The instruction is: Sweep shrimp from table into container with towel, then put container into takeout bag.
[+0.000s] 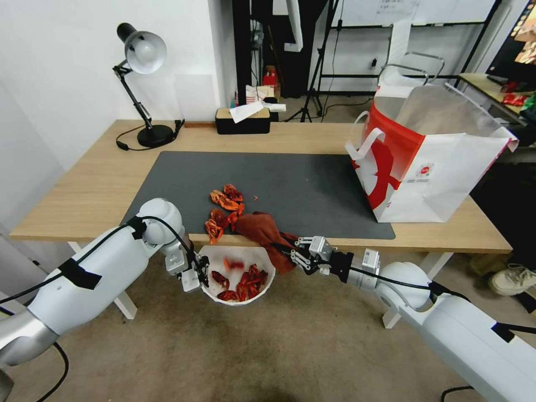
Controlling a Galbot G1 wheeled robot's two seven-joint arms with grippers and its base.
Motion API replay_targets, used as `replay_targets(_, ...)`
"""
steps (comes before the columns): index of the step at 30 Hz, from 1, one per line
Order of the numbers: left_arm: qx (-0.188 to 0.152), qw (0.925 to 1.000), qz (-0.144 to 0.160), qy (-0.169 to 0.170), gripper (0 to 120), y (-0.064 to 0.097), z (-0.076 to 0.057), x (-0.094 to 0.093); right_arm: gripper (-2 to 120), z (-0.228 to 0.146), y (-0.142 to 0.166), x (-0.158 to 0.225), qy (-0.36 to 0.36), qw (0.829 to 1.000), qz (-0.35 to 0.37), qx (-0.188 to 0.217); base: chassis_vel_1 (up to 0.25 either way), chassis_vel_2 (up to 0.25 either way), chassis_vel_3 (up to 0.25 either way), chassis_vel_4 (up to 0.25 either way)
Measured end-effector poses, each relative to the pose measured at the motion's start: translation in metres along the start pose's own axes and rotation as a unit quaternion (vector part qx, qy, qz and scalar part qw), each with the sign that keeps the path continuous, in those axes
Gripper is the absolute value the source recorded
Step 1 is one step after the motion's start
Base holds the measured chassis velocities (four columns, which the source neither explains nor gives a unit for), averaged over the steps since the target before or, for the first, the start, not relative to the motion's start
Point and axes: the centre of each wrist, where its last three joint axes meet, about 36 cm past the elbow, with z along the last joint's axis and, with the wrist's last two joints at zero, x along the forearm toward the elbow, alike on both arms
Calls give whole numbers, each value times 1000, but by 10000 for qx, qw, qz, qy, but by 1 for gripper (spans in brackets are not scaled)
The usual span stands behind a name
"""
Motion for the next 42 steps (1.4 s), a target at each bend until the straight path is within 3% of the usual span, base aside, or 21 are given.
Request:
replay_targets(10, 23, 10000, 21, -13, 0, -4, 0, -2, 4, -9, -2, 1, -139, 9999, 22, -3, 0, 0, 0, 0)
replay_targets(14, 68, 9999, 84, -67, 0, -13, -4, -8, 4, -25, -13, -7, -555, 9975, 219, -374, 0, 0, 0, 0)
replay_targets(19, 113, 9999, 95, -62, 0, -19, -4, -8, 4, -33, -25, -16, -707, 9950, 434, -560, 0, 0, 0, 0)
replay_targets(26, 194, 9997, 105, -44, 0, -30, -4, -6, 4, -43, -66, -51, -974, 9867, 1046, -774, 0, 0, 0, 0)
replay_targets(28, 232, 9997, 106, -40, 0, -36, -3, -5, 4, -39, -93, -67, -862, 9869, 1164, -709, 0, 0, 0, 0)
replay_targets(29, 232, 9997, 106, -40, 0, -36, -3, -5, 4, -39, -93, -67, -862, 9869, 1164, -709, 0, 0, 0, 0)
replay_targets(32, 282, 9995, 110, -19, 0, -43, -3, -3, 4, -26, -131, -90, -579, 9891, 1209, -605, 0, 0, 0, 0)
replay_targets(42, 342, 9994, 104, -18, 0, -51, 1, -2, 4, -6, -184, -124, -112, 9943, 982, -397, 0, 0, 0, 0)
